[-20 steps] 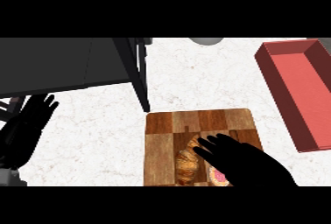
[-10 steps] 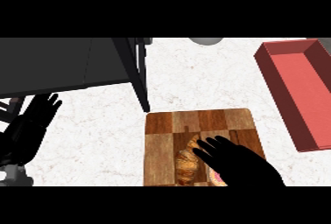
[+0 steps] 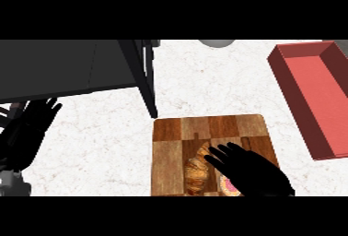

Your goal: Pick the cupcake from the cutting board and place it in the cardboard box

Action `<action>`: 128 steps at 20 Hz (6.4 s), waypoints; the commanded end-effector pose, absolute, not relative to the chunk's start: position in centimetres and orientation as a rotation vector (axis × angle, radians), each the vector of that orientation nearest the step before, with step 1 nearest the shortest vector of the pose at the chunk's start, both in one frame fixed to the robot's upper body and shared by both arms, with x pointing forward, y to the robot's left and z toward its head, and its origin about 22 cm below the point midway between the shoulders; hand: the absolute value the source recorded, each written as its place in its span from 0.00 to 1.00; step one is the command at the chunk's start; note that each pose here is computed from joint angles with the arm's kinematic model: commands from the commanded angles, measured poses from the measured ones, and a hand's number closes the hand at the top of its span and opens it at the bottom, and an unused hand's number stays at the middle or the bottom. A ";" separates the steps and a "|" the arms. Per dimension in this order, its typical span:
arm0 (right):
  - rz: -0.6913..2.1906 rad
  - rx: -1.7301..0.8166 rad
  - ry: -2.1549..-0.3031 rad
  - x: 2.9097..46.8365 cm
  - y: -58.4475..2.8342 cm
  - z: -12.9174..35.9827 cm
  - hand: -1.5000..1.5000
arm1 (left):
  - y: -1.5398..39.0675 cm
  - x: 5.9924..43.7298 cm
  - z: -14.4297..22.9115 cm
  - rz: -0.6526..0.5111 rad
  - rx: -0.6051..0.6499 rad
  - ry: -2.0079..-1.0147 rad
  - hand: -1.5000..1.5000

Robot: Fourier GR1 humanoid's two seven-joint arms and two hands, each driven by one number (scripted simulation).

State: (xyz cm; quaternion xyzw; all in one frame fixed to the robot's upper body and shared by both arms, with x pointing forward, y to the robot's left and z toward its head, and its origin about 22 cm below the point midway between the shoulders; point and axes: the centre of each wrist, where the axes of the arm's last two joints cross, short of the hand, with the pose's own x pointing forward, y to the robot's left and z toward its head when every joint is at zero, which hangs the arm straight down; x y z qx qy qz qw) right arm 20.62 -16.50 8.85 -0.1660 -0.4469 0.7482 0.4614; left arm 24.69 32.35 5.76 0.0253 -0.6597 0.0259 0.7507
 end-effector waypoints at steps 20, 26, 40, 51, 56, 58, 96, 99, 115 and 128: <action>1.870 -0.388 -1.241 22.6 -16.4 6.5 1.00 | 31.9 24.6 6.0 0.056 0.075 -1.445 0.50; 1.691 -0.472 -1.194 24.8 -15.6 5.3 1.00 | 30.2 24.7 4.7 0.052 0.061 -1.450 0.50; 0.778 -1.148 -0.865 39.1 -16.9 13.7 1.00 | 30.5 25.3 5.5 0.015 0.021 -1.455 0.50; 0.510 -1.477 -1.063 41.1 -14.4 24.1 1.00 | 30.4 25.1 4.4 0.028 0.046 -1.453 0.50; 0.383 -1.569 -1.011 41.0 -15.8 27.8 1.00 | 32.1 25.0 5.7 0.052 0.063 -1.448 0.50; 0.342 -1.617 -0.975 41.9 -17.5 28.5 1.00 | 31.7 24.9 5.5 0.042 0.039 -1.439 0.50; 0.304 -1.258 -0.922 39.9 -35.4 9.1 0.00 | 30.3 24.3 5.6 0.046 0.037 -1.452 0.50; 0.143 -1.294 -1.073 40.9 -35.5 11.5 0.00 | 31.7 25.4 6.1 0.048 0.056 -1.447 0.50; -0.491 -1.194 -1.341 31.1 -42.5 14.6 0.00 | 33.3 24.9 5.6 0.059 0.082 -1.440 0.50; -0.380 -1.170 -1.358 22.3 -49.7 15.5 0.00 | 32.1 25.3 6.0 0.034 0.056 -1.442 0.50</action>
